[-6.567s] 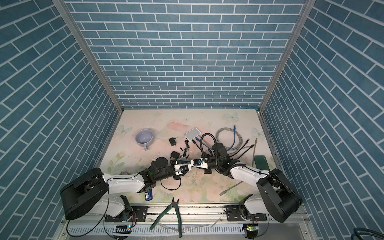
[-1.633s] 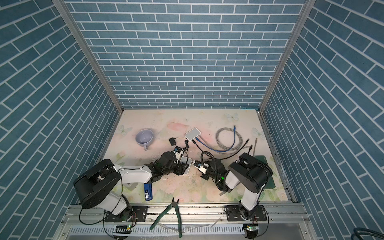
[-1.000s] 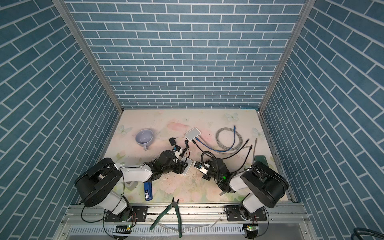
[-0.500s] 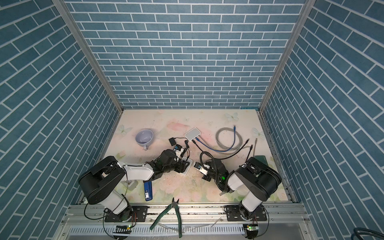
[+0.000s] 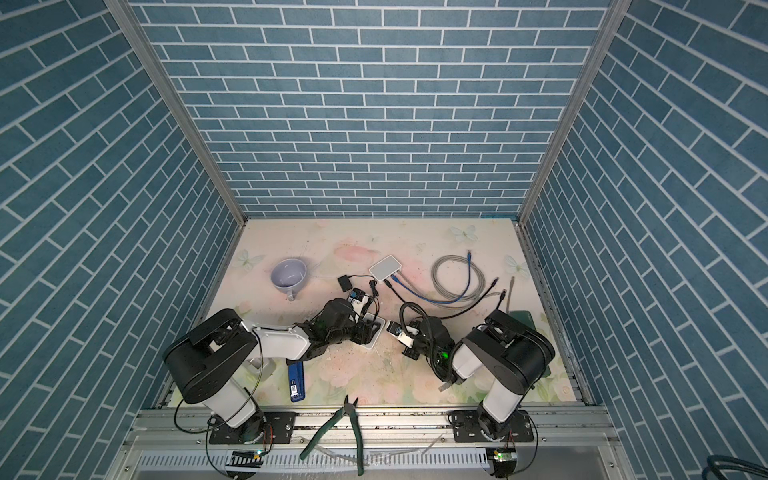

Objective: Insert the plug into the switch port

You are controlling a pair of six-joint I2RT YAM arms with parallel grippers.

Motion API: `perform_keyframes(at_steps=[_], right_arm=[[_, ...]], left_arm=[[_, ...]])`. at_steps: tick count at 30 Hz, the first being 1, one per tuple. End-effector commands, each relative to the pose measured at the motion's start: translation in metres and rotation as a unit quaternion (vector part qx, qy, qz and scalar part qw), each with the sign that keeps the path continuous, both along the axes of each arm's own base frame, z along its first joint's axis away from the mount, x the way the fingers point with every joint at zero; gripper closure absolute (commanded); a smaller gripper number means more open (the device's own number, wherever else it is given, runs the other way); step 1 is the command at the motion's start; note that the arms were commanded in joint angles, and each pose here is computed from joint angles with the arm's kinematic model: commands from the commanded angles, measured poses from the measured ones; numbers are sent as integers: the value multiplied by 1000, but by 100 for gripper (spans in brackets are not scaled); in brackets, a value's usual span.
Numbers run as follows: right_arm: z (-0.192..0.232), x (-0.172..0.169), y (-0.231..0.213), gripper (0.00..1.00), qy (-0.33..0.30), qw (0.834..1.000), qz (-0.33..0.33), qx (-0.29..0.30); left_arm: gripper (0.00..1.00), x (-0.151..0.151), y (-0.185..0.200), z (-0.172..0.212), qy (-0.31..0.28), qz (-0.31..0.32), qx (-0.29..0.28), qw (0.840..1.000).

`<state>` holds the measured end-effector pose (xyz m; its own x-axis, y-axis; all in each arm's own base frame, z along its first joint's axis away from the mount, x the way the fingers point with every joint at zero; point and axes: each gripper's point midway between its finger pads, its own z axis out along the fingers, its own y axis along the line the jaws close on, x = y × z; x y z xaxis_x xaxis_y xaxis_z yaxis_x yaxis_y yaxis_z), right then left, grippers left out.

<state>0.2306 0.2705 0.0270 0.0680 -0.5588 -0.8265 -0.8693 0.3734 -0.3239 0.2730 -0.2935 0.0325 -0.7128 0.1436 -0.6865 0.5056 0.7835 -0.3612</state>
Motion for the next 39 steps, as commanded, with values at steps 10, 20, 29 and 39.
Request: perform_keyframes(at_steps=[10,20,29,39], right_arm=[[24,2,20,100,-5,998,21,64],[25,-3,26,100,-2,996,32,80],[21,-1,32,100,-2,997,26,78],[29,6,33,100,-14,995,-4,100]], left_arm=[[31,-3,1,-9,19,1,0,1000],[31,-5,0,-9,21,-2,-3,1000],[31,-6,1,-11,26,5,-10,1000],[32,-6,1,-12,30,10,-11,999]])
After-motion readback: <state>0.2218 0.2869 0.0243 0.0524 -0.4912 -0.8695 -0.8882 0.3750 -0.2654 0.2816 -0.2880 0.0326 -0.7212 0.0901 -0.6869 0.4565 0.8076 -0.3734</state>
